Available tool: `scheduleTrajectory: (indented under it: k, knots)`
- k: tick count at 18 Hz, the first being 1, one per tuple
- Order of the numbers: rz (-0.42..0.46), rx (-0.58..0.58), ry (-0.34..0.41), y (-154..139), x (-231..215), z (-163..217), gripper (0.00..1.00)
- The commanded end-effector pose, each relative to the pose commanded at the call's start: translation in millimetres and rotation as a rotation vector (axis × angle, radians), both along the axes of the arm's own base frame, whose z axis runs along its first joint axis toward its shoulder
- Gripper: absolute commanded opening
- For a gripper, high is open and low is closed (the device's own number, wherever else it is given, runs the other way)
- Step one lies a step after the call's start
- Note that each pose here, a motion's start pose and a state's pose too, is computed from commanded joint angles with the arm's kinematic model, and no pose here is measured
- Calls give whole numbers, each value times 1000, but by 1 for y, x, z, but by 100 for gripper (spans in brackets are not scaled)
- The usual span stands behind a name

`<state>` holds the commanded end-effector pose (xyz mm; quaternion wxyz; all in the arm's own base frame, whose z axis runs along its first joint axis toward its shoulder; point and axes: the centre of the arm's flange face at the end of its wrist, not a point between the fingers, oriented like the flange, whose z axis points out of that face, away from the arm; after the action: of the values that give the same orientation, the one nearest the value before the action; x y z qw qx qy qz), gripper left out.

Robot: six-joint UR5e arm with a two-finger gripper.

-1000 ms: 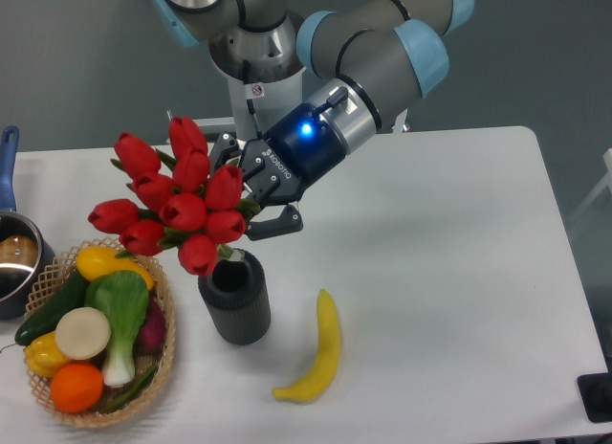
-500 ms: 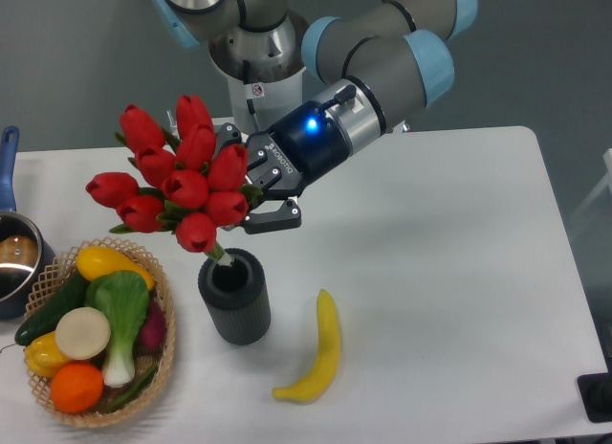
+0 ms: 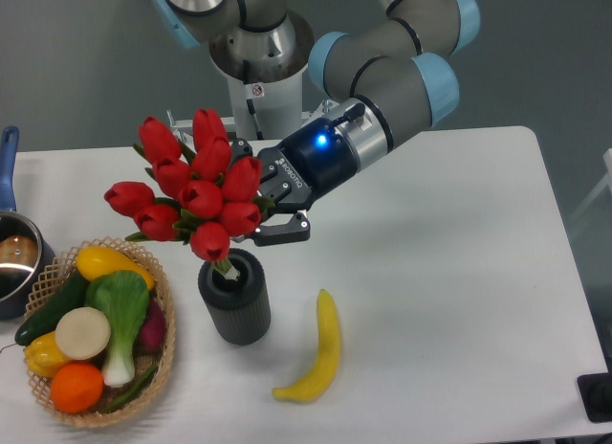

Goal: Insert the flowers into the vase
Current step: 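Position the tulip stems above the vase opening, then lower the tulip stems down into the black vase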

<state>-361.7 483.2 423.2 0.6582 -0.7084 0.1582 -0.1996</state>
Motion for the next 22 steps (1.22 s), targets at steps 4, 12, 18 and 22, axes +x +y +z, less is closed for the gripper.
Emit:
scheduleTrajectory:
  k: [4,12,18,22]
  knots:
    - [-5,3,-9,-2,6,-13,32]
    - [-10,-2,-28,-3,11,-22,32]
    - [-5,-4,-32,-5,7,-35,32]
    - [0,-15,-45,-4,0,-52,32]
